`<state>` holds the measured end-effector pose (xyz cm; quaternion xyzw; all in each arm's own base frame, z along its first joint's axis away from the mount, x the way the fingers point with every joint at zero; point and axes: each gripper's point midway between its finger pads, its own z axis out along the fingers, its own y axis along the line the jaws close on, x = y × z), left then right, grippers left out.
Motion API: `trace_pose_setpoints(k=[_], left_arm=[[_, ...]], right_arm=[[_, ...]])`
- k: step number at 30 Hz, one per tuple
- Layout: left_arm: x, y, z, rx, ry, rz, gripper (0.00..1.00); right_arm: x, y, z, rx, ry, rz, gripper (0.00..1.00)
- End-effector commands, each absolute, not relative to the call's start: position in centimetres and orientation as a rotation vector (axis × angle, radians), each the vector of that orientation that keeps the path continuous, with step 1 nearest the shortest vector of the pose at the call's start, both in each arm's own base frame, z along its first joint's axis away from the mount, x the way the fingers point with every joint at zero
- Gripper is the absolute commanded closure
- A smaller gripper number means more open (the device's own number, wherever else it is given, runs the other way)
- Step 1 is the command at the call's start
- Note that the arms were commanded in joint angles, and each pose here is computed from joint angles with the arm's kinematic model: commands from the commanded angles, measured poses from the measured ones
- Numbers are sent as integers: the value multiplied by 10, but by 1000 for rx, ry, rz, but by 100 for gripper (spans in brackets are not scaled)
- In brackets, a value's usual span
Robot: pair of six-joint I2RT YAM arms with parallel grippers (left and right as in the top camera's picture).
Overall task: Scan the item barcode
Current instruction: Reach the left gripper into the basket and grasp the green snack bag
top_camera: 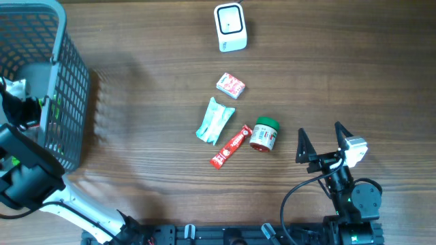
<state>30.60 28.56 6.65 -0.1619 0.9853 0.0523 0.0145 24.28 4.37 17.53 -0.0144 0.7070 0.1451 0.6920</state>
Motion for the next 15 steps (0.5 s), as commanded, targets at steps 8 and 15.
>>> trace_pose_setpoints(k=[8, 15], left_arm=[[280, 270, -4, -535, 3131, 115, 79], [314, 307, 120, -624, 2873, 348, 96]], right_arm=[[243, 43, 177, -26, 1573, 329, 0], [243, 43, 177, -27, 1573, 329, 0]])
